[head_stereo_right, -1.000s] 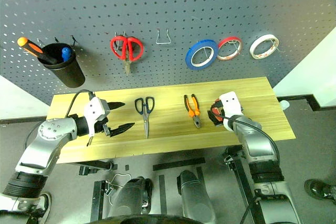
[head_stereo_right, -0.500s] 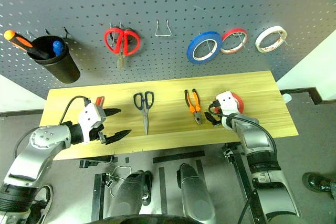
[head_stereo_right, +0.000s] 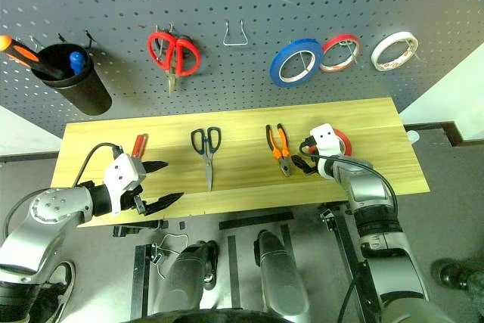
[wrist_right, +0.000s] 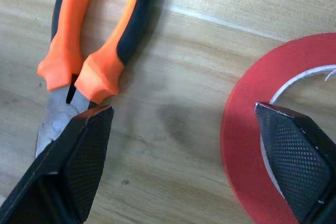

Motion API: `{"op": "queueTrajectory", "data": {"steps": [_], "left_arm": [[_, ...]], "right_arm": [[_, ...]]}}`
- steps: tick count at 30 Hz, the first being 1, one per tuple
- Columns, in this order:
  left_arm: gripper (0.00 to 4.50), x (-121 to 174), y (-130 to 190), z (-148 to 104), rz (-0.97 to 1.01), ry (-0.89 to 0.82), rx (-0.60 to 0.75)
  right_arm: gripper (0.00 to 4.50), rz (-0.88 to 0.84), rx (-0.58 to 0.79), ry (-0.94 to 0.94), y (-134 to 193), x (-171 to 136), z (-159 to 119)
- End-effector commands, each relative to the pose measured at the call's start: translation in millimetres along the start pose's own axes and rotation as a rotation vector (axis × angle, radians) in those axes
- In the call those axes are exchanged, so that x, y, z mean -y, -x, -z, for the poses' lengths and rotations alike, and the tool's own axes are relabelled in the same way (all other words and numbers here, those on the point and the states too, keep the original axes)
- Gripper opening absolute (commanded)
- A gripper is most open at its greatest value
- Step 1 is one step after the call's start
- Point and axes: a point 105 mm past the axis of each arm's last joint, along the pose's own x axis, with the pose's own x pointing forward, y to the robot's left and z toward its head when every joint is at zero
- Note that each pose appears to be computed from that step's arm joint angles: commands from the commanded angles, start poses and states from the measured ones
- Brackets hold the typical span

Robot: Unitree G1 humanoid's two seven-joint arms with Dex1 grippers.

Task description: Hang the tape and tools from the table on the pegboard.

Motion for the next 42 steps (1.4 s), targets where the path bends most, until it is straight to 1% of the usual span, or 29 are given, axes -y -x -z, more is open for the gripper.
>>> {"op": "queueTrajectory", "data": {"steps": [1, 8, 11, 16, 18, 22, 26, 29, 38, 42], "left_arm": [[4.47, -6, 5, -8, -0.018, -0.029, 0.021], [4.47, -6, 1, -7, -0.018, -0.027, 0.03], [4.47, -5, 0, -6, -0.014, -0.019, 0.039], [4.47, -10, 2, 5, -0.031, 0.023, 0.035], [4.47, -9, 3, 6, -0.03, 0.025, 0.037], [4.47, -9, 3, 8, -0.026, 0.031, 0.039], [4.47, -7, 1, 11, -0.021, 0.037, 0.034], [4.47, -7, 2, 12, -0.018, 0.036, 0.028], [4.47, -6, 1, 4, -0.005, 0.015, 0.034], [4.47, -4, 2, 2, 0.0, 0.013, 0.036]], "right_arm": [[4.5, 0.023, -0.013, -0.028, 1, 7, 7], [4.5, -0.017, 0.044, -0.004, 9, 2, 0], [4.5, -0.033, 0.053, -0.007, 14, -2, 3], [4.5, -0.171, 0.122, -0.006, 30, -25, -2], [4.5, -0.186, 0.161, 0.0, 36, -29, -7], [4.5, -0.146, 0.202, 0.005, 39, -23, -14], [4.5, -0.07, 0.26, 0.004, 40, -11, -26], [4.5, -0.041, 0.234, 0.007, 39, -8, -23], [4.5, 0.059, 0.097, 0.029, 27, 8, -2], [4.5, 0.103, 0.069, 0.035, 24, 18, 1]]}}
